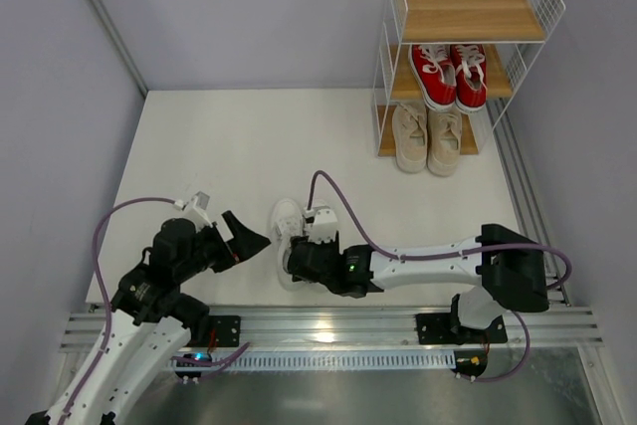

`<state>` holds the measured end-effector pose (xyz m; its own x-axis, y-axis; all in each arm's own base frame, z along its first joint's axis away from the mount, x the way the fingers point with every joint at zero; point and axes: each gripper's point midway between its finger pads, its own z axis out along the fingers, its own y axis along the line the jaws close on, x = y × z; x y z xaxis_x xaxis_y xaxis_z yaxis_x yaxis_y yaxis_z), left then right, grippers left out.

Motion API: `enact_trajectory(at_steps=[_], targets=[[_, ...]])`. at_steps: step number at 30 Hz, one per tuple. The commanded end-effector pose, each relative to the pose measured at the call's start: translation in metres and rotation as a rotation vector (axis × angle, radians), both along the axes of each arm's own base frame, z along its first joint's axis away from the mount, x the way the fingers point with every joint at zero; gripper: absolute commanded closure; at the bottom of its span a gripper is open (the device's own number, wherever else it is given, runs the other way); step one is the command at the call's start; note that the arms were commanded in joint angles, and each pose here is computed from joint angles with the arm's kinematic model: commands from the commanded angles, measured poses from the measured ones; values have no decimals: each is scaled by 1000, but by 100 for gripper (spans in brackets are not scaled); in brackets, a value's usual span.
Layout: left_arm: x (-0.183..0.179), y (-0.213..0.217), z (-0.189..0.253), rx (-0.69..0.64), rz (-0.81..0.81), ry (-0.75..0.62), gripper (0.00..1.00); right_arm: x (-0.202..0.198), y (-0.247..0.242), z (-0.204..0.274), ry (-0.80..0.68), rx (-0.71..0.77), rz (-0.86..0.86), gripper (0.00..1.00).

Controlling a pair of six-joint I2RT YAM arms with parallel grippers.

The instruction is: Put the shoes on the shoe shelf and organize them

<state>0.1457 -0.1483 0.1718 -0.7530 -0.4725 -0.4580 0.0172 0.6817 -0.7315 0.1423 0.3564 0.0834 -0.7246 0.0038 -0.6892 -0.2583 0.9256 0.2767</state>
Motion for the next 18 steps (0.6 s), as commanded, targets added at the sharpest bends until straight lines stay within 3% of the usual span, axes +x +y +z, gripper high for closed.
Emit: enact_trajectory(at_steps=[1,4,7,8,10,11,18], targets=[[3,-4,0,3,-19,-13,1,3,26,3,-16,46,13,36],[3,-4,-1,5,-20,-9,0,0,43,-11,7,36,48,41],[2,-3,0,8,-19,-11,0,2,44,-17,11,-2,46,56],[2,-2,1,10,-18,-17,0,4,39,-19,9,-15,36,64],[1,1,1,19,-11,-18,0,11,20,-19,-11,-58,2,90],[0,2,1,22,-9,-19,0,13,11,-6,-26,-43,-14,96],[2,-1,2,3,-12,-26,0,44,-98,19,-76,-200,-5,96]])
